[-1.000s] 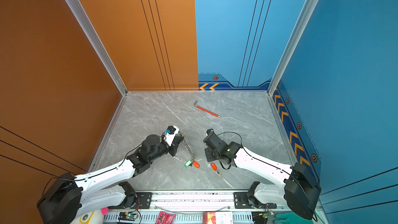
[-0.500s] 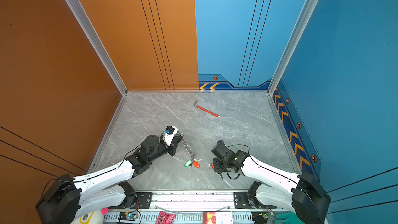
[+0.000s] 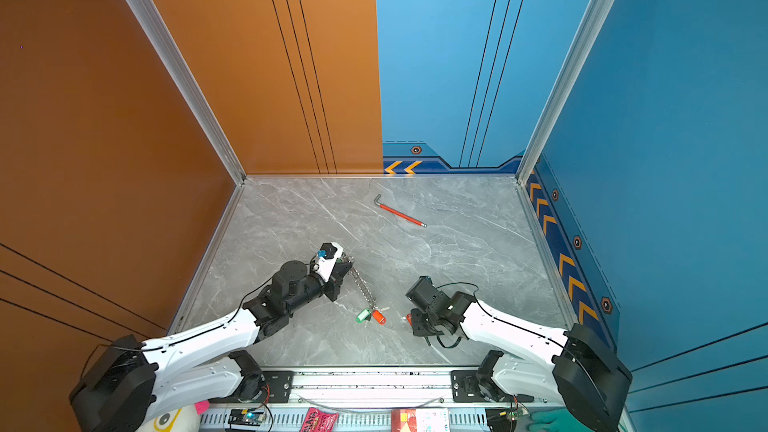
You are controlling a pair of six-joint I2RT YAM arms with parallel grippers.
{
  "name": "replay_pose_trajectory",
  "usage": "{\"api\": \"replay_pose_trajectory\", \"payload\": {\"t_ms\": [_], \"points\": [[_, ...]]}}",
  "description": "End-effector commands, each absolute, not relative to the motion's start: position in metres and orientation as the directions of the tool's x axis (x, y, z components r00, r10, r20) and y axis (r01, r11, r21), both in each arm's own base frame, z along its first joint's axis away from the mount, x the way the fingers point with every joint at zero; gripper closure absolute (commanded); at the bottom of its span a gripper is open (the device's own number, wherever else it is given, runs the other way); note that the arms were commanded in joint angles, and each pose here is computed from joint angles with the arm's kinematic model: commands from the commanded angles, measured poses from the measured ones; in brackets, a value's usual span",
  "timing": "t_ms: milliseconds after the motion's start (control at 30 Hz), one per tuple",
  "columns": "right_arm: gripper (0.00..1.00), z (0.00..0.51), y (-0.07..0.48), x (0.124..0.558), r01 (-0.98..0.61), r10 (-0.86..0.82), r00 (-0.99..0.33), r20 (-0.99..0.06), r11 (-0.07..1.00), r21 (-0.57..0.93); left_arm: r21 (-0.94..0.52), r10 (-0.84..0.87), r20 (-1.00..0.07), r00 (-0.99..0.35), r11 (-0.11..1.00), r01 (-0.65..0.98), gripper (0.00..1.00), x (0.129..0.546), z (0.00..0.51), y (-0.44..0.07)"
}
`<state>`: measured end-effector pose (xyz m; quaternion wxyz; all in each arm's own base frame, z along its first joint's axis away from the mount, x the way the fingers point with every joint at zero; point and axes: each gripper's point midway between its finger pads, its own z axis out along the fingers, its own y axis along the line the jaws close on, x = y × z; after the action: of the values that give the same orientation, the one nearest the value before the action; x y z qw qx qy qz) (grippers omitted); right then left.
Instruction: Put the keys on the keyring
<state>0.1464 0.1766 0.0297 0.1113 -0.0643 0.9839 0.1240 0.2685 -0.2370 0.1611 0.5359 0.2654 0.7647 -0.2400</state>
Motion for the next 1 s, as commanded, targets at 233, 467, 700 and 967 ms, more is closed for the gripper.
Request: {"api": "replay_pose_trajectory", "payload": {"t_ms": [233,467,700,967], "points": [[0.81,0.014,0.178,0.155,-0.188,-0.162,-0.961,-0.226,0.977,0.1,-0.065,0.134,-0.957,-0.259,0.767,0.638,1.0,0.274,0.166,-0.231],[0.88,0.014,0.194,0.195,-0.27,-0.262,-0.927,-0.267,0.963,-0.006,-0.059,0.136,-0.957,-0.257,0.776,0.628,1.0,0.276,0.165,-0.228],[0.92,0.001,0.22,0.262,-0.323,-0.331,-0.901,-0.28,0.943,-0.077,-0.045,0.137,-0.96,-0.246,0.789,0.613,1.0,0.276,0.166,-0.224],[0.92,0.017,0.245,0.304,-0.365,-0.363,-0.868,-0.338,0.929,-0.062,-0.025,0.145,-0.96,-0.24,0.808,0.588,1.0,0.279,0.165,-0.218]]}}
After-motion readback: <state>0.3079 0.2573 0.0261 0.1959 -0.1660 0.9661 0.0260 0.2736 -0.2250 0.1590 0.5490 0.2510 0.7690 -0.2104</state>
